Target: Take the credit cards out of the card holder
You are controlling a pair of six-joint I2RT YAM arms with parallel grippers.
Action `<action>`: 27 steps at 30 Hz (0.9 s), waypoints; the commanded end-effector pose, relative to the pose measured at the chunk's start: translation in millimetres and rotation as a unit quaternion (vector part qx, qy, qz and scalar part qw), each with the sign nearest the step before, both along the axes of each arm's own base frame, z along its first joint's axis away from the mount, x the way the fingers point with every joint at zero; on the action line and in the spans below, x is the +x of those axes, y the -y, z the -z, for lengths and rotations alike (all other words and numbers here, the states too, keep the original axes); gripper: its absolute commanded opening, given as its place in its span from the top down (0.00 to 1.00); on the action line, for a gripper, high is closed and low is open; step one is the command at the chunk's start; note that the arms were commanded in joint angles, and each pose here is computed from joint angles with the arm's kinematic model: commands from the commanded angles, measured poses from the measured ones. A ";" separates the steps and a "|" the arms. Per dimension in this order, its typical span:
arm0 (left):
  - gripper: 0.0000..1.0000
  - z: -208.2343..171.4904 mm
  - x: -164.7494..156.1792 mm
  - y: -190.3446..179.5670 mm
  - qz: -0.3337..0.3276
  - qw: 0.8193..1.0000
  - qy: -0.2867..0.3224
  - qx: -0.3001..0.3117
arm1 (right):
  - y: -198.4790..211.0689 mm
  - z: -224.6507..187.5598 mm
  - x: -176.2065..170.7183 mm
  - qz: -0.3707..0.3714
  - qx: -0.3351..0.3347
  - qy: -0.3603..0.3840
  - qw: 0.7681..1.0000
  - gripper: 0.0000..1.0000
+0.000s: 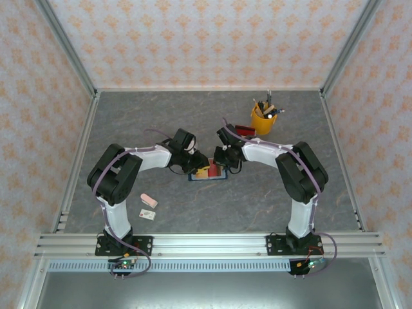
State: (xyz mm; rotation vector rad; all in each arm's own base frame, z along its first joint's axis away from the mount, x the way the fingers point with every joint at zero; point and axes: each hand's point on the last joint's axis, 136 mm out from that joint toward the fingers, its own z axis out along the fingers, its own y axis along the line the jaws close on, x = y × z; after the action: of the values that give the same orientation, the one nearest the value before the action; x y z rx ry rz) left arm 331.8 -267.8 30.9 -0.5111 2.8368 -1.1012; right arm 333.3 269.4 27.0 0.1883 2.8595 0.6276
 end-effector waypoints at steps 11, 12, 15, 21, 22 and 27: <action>0.75 10.2 -1.1 -7.5 0.005 1.000 -0.008 0.025 | 15.8 44.9 -24.9 0.024 0.003 -0.072 0.997 0.83; 0.75 10.7 -1.0 -9.1 0.003 1.000 -0.008 0.027 | 15.7 45.3 -25.6 0.024 0.004 -0.074 0.997 0.83; 0.75 13.5 -1.6 -18.5 -0.005 0.999 -0.010 0.048 | 17.6 46.4 -26.7 0.027 0.002 -0.076 0.997 0.83; 0.76 13.2 -5.7 -44.1 -0.022 0.996 -0.009 0.091 | 21.4 30.1 -24.5 0.029 -0.002 -0.057 0.998 0.83; 0.76 11.7 -5.7 -48.8 -0.024 0.995 -0.007 0.097 | 20.7 23.5 -23.2 0.027 0.001 -0.051 0.998 0.83; 0.76 8.4 -6.5 -59.7 -0.025 0.994 -0.005 0.102 | 4.6 -12.2 -20.0 -0.001 0.049 -0.028 0.998 0.82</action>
State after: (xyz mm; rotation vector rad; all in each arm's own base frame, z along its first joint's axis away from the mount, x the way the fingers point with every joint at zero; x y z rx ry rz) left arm 335.2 -230.2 29.1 -0.5523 2.8453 -0.9231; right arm 329.5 272.2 33.0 0.2432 2.8385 0.7978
